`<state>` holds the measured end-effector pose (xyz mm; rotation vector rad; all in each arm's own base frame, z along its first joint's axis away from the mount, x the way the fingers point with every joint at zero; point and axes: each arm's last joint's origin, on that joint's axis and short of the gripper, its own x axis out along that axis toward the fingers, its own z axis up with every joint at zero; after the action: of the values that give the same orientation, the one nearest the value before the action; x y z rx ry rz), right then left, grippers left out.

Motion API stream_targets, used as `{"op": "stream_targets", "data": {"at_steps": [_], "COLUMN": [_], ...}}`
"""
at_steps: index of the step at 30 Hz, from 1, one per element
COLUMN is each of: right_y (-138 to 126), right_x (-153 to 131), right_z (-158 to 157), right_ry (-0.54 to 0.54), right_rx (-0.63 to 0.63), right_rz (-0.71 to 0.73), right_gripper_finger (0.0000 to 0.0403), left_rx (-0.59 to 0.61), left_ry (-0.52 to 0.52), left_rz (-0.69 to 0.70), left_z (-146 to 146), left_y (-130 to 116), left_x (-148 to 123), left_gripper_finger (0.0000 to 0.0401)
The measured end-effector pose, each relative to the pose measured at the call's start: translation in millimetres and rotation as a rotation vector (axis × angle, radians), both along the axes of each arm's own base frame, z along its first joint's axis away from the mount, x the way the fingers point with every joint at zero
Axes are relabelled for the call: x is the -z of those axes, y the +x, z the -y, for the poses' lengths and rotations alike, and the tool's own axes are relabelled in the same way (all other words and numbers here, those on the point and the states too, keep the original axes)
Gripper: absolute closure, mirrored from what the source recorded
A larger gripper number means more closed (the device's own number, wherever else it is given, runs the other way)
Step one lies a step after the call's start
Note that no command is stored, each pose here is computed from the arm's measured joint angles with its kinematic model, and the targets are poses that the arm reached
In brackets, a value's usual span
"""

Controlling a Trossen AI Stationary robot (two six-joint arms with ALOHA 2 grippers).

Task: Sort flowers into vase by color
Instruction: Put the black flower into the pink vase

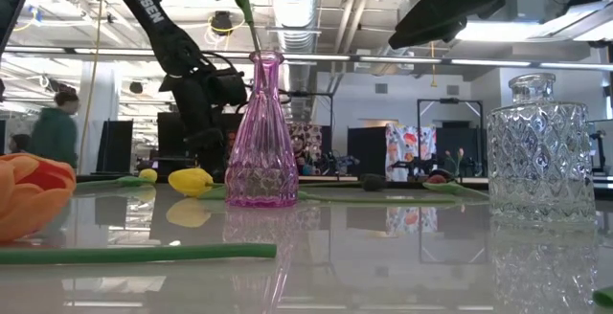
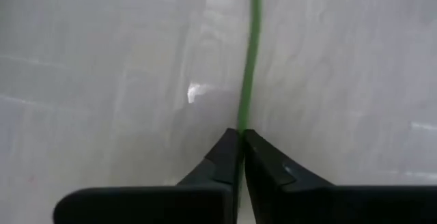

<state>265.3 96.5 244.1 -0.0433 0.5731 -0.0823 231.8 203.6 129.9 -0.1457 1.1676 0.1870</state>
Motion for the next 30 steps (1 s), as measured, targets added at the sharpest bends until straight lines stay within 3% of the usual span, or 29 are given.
{"op": "stream_targets", "data": {"at_steps": [8,16,19,23,26,30], "right_y": [0.2,6.4,9.9,9.6,5.5,3.2], "right_x": [-0.3,13.9,25.8,33.7,33.9,29.8], "right_z": [0.0,32.7,59.0,95.1,116.3,126.2], "right_ry": [0.038,0.031,0.118,0.240,0.263,0.269], "right_rx": [0.027,0.133,0.138,0.207,0.275,0.265], "right_rz": [0.009,0.020,0.080,0.266,0.403,0.496], "right_gripper_finger": [0.0218,0.0218,0.0218,0.0218,0.0218,0.0218], "left_rx": [-0.026,0.065,0.108,0.119,0.166,0.208], "left_ry": [-0.095,-0.124,-0.142,-0.137,-0.152,-0.146], "left_rz": [0.093,0.436,0.538,0.596,0.642,0.712], "left_z": [7.2,17.2,23.0,31.2,39.4,48.3], "left_y": [-4.9,-3.0,-0.9,6.3,14.8,26.5], "left_x": [-16.4,-65.8,-80.3,-90.4,-94.8,-101.7], "left_gripper_finger": [0.0401,0.0401,0.0401,0.0401,0.0401,0.0401]}}
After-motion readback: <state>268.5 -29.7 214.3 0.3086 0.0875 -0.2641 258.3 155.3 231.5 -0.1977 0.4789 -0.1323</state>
